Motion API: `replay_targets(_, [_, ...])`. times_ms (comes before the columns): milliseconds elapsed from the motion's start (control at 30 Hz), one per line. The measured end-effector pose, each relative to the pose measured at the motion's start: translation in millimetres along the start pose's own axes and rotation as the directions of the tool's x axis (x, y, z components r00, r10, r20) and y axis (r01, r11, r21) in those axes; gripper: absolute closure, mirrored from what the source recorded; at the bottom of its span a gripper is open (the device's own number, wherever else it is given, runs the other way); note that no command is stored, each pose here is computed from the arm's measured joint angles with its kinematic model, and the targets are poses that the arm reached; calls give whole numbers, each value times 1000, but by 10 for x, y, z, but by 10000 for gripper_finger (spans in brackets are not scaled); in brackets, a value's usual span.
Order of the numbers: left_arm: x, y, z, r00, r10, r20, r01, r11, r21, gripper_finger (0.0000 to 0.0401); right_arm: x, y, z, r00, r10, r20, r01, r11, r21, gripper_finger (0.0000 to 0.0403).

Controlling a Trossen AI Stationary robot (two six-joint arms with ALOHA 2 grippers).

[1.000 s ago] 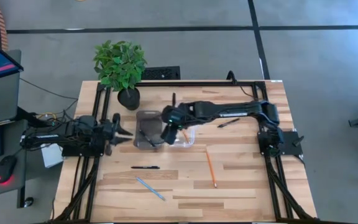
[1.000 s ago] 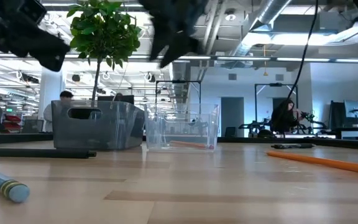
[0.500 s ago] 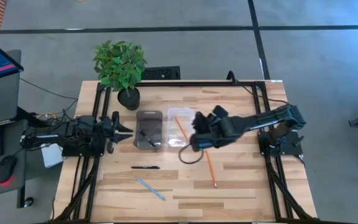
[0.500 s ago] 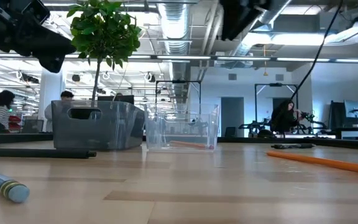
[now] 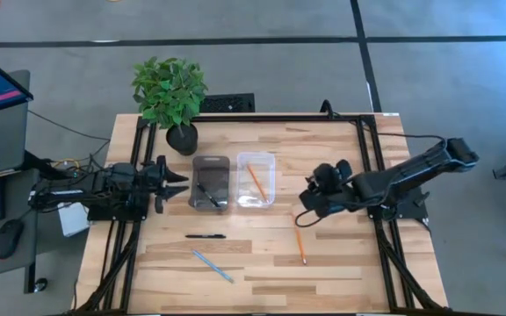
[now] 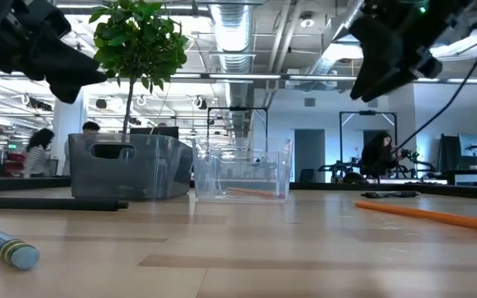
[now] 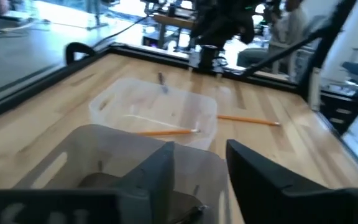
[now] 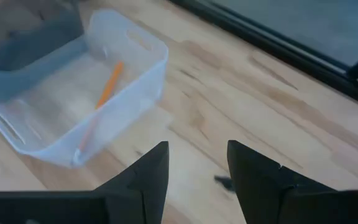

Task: Sort pens & pencils
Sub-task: Put the bottom black pen into the black bin

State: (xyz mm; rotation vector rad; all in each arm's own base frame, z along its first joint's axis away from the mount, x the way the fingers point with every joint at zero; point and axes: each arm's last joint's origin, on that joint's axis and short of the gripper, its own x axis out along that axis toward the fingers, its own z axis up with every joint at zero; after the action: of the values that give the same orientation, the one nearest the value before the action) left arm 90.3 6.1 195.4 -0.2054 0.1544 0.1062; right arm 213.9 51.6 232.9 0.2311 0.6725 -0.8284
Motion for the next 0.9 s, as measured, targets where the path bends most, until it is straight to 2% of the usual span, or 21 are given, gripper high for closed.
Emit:
replay_targets(133, [0,-4,-12,1000,-18,-15,18,1000,6,212,31,-50,-84,998,50,48,-52,998,39,217])
replay_targets(300, [7,-9,-44,997,-52,-55,46,992,-115,184,70,-17,-97,997,63,48,-64,997,35,217])
replay_targets(433, [75,-61,-31,984,-159,-81,153,986,-73,183,81,1,-83,996,71,55,-71,997,2,217])
replay_targets(533, [162,-110,-26,975,-198,-101,200,980,12,186,97,-5,-68,996,66,56,-67,998,5,217])
replay_targets(667, [267,-227,-3,937,-316,-150,331,940,85,186,123,-24,-49,997,53,55,-54,998,15,217])
replay_targets(733, [306,-299,44,919,-344,-192,367,924,103,186,135,-33,-41,997,48,52,-49,999,20,217])
replay_targets(800, [351,-366,79,911,-324,-253,362,924,120,187,144,-39,-34,998,44,52,-45,999,22,217])
replay_targets(900, [427,-472,130,897,-243,-369,319,934,160,187,155,-48,-26,998,38,51,-39,999,26,217])
